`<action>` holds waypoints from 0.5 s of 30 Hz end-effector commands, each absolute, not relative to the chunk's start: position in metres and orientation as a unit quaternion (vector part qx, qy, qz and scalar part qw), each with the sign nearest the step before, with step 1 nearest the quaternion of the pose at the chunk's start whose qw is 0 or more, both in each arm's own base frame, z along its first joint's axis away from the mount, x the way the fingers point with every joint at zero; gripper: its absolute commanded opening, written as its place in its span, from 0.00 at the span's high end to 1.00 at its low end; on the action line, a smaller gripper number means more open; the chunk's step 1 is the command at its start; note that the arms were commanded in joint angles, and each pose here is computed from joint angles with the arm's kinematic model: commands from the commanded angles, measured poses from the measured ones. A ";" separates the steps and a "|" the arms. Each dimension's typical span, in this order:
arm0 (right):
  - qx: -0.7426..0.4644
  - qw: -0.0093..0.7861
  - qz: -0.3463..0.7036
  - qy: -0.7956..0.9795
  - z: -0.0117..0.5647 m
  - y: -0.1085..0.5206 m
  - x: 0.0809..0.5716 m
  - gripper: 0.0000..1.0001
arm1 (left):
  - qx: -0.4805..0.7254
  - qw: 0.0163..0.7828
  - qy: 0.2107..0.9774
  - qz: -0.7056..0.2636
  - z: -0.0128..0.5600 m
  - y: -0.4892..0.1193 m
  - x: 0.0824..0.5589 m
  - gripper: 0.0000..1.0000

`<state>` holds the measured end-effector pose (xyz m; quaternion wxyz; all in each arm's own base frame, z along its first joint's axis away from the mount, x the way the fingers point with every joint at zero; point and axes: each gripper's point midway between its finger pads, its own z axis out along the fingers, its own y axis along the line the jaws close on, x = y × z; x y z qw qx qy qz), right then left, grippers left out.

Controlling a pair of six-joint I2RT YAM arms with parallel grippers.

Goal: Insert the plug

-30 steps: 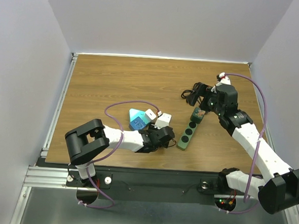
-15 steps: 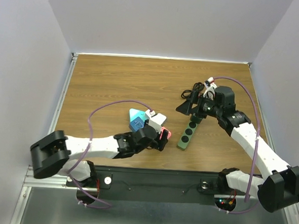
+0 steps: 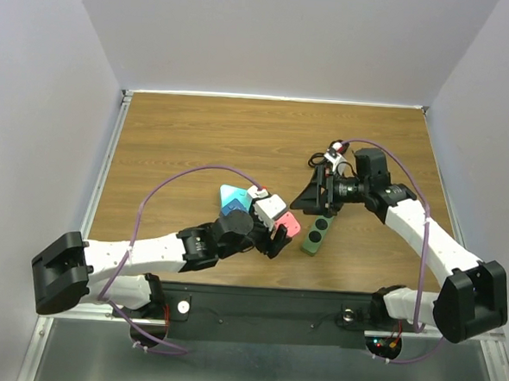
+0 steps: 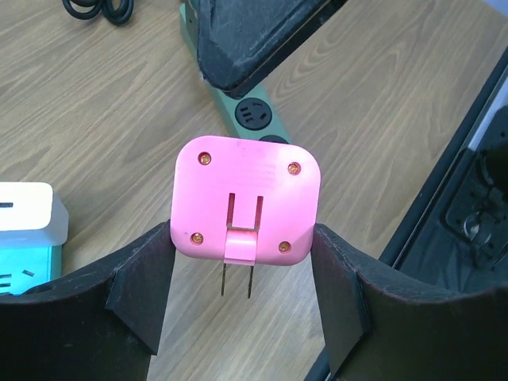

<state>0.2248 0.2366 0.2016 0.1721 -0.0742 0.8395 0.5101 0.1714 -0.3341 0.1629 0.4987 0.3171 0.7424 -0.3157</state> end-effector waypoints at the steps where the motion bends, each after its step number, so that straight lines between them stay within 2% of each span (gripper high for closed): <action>1: -0.102 0.139 0.548 0.819 0.218 0.243 0.212 0.02 | 0.343 0.525 0.708 -0.326 0.193 -0.346 0.174 0.84; 15: -0.138 0.086 0.526 0.835 0.186 0.267 0.191 0.06 | 0.347 0.528 0.706 -0.320 0.196 -0.351 0.177 0.85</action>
